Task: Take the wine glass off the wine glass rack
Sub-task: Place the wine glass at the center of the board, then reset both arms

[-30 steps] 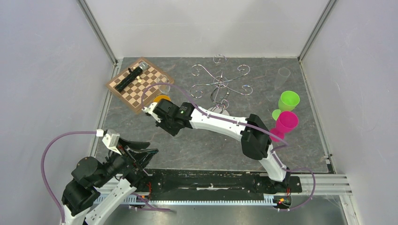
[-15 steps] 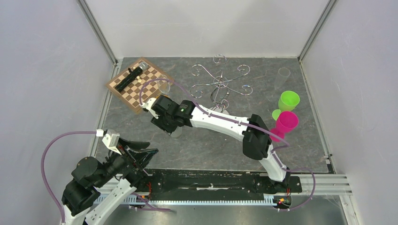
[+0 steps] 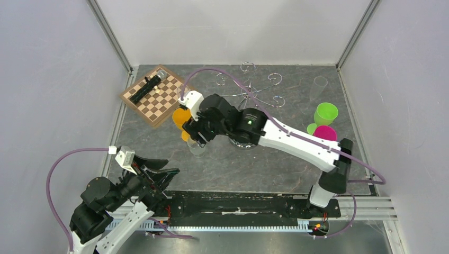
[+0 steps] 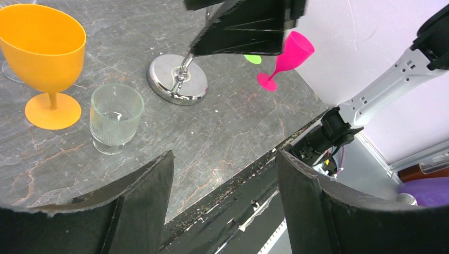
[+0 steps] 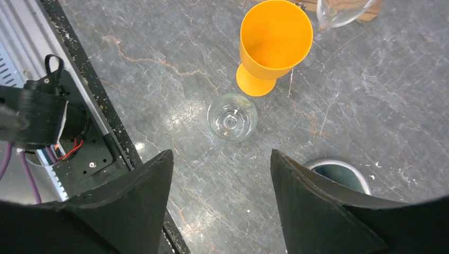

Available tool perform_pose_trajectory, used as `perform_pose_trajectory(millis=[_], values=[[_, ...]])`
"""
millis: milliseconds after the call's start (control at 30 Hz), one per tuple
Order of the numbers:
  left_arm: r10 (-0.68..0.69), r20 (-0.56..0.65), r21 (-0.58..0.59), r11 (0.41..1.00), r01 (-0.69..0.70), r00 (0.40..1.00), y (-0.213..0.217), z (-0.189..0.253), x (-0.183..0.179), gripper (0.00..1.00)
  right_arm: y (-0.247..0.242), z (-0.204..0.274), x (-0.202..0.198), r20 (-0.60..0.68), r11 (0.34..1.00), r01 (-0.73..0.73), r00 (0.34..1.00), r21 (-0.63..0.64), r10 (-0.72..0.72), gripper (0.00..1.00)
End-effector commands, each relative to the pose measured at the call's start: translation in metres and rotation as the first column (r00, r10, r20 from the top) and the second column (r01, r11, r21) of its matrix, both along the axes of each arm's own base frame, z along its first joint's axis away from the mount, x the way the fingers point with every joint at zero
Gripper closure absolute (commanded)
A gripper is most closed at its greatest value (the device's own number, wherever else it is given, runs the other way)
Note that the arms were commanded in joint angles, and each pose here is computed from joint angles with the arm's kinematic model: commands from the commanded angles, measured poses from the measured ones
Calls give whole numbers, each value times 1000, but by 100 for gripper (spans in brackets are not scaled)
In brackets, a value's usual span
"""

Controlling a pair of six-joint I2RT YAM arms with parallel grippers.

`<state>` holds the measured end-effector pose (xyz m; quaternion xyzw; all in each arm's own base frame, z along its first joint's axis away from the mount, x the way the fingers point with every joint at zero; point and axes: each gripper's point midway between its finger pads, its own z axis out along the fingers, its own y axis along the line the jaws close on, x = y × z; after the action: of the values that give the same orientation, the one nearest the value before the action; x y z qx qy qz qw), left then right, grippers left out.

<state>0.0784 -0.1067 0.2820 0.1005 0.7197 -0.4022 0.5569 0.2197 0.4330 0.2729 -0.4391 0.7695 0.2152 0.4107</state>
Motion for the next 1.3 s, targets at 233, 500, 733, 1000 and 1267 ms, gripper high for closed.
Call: perform_pose_trajectory(millis=[233, 500, 733, 1000, 1267], values=[[60, 52, -73, 996, -56, 997, 12, 31, 0, 23, -13, 38, -54, 10, 984, -151, 989, 98, 151, 2], [35, 30, -46, 998, -33, 999, 4, 43, 3, 23, -37, 46, -69, 5, 982, -122, 992, 141, 123, 2], [24, 10, -24, 999, -24, 1000, -3, 55, 10, 23, -69, 60, -81, -6, 974, -92, 995, 209, 95, 2], [-42, -22, -1, 999, 42, 999, -25, 67, 18, 23, -114, 67, -91, -51, 965, 5, 999, 263, 8, 2], [-98, -41, 5, 995, 98, 994, -45, 74, 27, 23, -163, 91, -96, -41, 930, 91, 996, 355, -81, 2]])
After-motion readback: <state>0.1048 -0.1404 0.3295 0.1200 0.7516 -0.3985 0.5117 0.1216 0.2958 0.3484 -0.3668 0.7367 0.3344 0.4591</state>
